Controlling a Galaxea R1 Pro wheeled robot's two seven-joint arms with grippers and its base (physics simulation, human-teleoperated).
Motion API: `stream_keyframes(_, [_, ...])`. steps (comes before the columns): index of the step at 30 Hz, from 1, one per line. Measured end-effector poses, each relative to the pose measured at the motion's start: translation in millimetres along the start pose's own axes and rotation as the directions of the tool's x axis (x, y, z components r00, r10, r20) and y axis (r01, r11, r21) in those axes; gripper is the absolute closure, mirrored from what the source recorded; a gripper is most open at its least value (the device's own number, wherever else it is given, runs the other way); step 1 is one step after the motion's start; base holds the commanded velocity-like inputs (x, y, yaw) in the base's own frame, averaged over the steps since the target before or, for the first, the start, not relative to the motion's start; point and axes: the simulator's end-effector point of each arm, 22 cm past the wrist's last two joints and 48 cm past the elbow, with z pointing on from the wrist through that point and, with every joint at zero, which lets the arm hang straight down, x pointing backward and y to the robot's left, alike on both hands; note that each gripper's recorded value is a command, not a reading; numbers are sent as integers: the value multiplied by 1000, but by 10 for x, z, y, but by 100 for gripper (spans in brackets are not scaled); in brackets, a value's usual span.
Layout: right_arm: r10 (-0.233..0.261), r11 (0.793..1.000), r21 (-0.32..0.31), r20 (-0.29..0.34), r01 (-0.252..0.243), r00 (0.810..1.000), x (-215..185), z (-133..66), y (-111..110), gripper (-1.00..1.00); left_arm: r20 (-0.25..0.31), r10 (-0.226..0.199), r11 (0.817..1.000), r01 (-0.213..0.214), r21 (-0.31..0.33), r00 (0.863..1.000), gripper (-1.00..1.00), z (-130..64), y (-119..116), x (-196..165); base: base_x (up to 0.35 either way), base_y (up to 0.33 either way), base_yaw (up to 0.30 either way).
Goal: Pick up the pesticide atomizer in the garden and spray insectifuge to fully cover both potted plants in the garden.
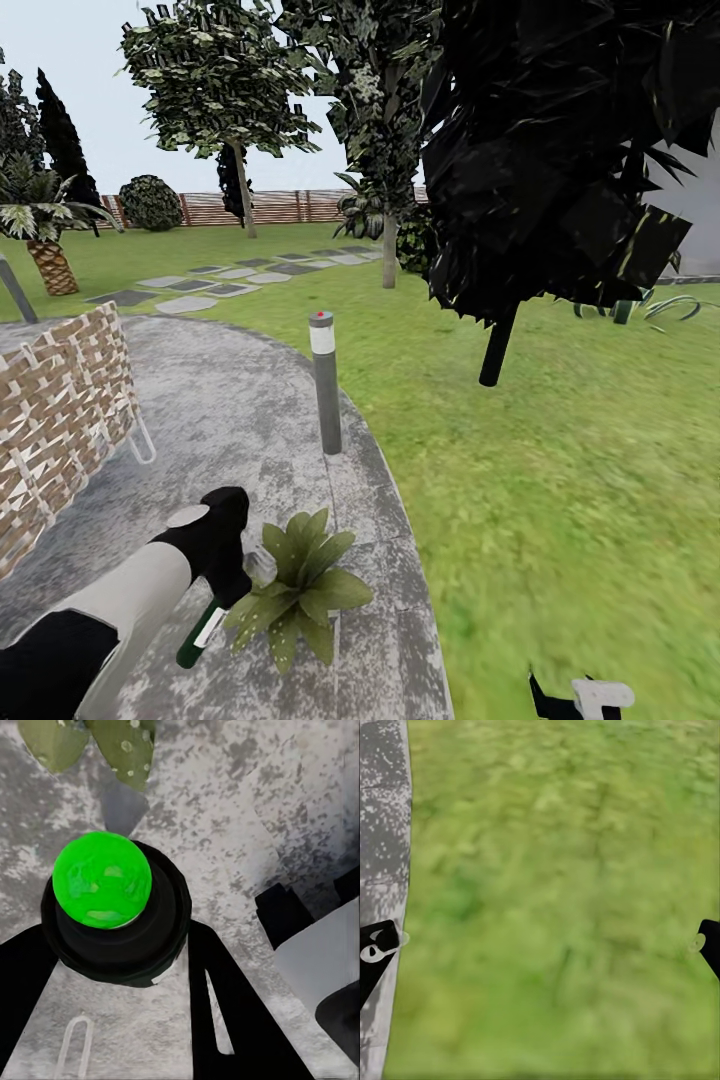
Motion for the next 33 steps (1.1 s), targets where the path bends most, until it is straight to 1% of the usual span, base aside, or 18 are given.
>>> stream_keyframes(2, [0, 1000, 0, 0, 0, 1000, 0, 0, -1, -100, 5, 5, 999, -6, 35, 1000, 100, -28, -79, -21, 0, 0, 0])
stream_keyframes(4, [0, 1000, 0, 0, 0, 1000, 0, 0, 0, -100, 4, 3, 999, -3, 51, 1000, 100, -41, -84, -1, 0, 0, 0])
stream_keyframes(7, [0, 1000, 0, 0, 0, 1000, 0, 0, 0, -100, 12, -3, 999, 2, 50, 1000, 100, -100, -42, -18, 0, 0, 0])
stream_keyframes(9, [0, 1000, 0, 0, 0, 1000, 0, 0, -1, -100, 12, -2, 999, 2, 53, 1000, 100, -99, -51, -20, 0, 0, 0])
stream_keyframes(13, [0, 1000, 0, 0, 0, 1000, 0, 0, 1, -100, -6, -2, 998, 3, 57, 1000, 100, -31, -63, 46, 0, 0, 0])
stream_keyframes(14, [0, 1000, 0, 0, 0, 1000, 1, 0, 0, -100, -8, 6, 998, -5, 58, 1000, 100, -14, -56, 65, 0, 0, 0])
stream_keyframes(17, [0, 1000, 0, 0, 0, 1000, 1, 0, -1, -100, -9, 48, 997, -48, 62, 999, 100, 47, -42, 119, 0, 0, 0])
stream_keyframes(20, [0, 1000, -1, -1, 0, 1000, 2, 0, 4, -100, -42, 79, 996, -77, 45, 996, 100, 129, -13, 227, 0, 0, 0])
stream_keyframes(25, [1, 1000, -1, -1, -1, 1000, 4, -1, 6, -100, -95, 85, 995, -80, 56, 992, 100, 258, -36, 389, 0, 0, 0])
stream_keyframes(28, [1, 1000, -1, -1, -1, 1000, 5, -1, 5, -100, -100, 85, 995, -80, 57, 991, 100, 271, -39, 405, -33, 0, 0])
stream_keyframes(33, [0, 1000, -1, -2, 0, 1000, 7, 0, 4, -100, -101, 85, 995, -80, 55, 991, 100, 268, -34, 401, -238, 0, 0])
